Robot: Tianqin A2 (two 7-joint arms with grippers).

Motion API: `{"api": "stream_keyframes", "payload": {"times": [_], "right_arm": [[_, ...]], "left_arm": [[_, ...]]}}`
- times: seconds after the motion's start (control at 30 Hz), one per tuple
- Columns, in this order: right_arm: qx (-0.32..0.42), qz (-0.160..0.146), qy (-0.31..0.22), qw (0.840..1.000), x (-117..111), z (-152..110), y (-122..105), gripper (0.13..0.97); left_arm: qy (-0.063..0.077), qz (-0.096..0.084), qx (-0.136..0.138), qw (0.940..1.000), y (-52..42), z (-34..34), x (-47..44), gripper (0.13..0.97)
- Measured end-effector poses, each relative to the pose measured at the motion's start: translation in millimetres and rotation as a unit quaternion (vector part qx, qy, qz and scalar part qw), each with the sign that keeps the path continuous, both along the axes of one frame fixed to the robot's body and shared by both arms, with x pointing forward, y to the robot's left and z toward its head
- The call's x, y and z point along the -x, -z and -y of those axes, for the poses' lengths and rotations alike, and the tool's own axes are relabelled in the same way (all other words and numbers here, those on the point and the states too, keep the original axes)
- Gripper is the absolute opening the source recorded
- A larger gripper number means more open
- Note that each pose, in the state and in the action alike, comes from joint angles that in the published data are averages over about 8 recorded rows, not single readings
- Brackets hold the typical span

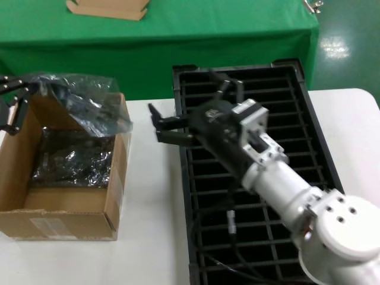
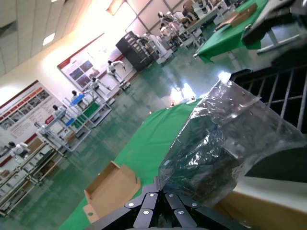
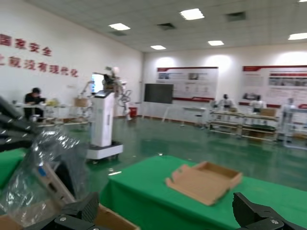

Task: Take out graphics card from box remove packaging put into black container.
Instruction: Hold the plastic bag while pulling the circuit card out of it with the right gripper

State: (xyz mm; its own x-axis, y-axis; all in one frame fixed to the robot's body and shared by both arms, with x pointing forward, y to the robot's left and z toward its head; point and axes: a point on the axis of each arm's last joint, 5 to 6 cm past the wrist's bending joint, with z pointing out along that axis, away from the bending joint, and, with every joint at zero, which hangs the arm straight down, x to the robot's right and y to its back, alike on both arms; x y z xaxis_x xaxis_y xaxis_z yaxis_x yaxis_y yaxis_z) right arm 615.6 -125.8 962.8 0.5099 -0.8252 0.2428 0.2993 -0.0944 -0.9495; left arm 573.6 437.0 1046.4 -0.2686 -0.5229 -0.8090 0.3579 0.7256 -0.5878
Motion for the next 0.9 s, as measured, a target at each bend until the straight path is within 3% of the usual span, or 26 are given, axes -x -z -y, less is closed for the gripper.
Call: {"api": "stream_keyframes", "payload": {"times": [0.27, 0.53, 0.67, 0.9], "right_arm": [[0.029, 0.004, -0.054, 0.998, -16.4, -42.4, -0.7, 0.944], [0.042, 0.008, -0.087, 0.995, -15.8, -61.2, -3.1, 0.876], [0.042, 0.009, -0.094, 0.995, -13.8, -64.9, -3.2, 0.840], [0.044, 0.009, -0.102, 0.994, -11.1, -70.4, -1.8, 0.699]], "left_arm": [[-0.001, 0.004, 0.010, 0.9999, -2.5, 0.8, 5.4, 0.139], [-0.011, 0.000, 0.019, 0.9998, -1.8, -0.6, 8.8, 0.139], [-0.018, -0.004, 0.022, 0.9996, 0.5, -3.3, 6.9, 0.139], [-0.029, -0.011, 0.027, 0.9992, 4.7, -7.9, -0.9, 0.139]]}}
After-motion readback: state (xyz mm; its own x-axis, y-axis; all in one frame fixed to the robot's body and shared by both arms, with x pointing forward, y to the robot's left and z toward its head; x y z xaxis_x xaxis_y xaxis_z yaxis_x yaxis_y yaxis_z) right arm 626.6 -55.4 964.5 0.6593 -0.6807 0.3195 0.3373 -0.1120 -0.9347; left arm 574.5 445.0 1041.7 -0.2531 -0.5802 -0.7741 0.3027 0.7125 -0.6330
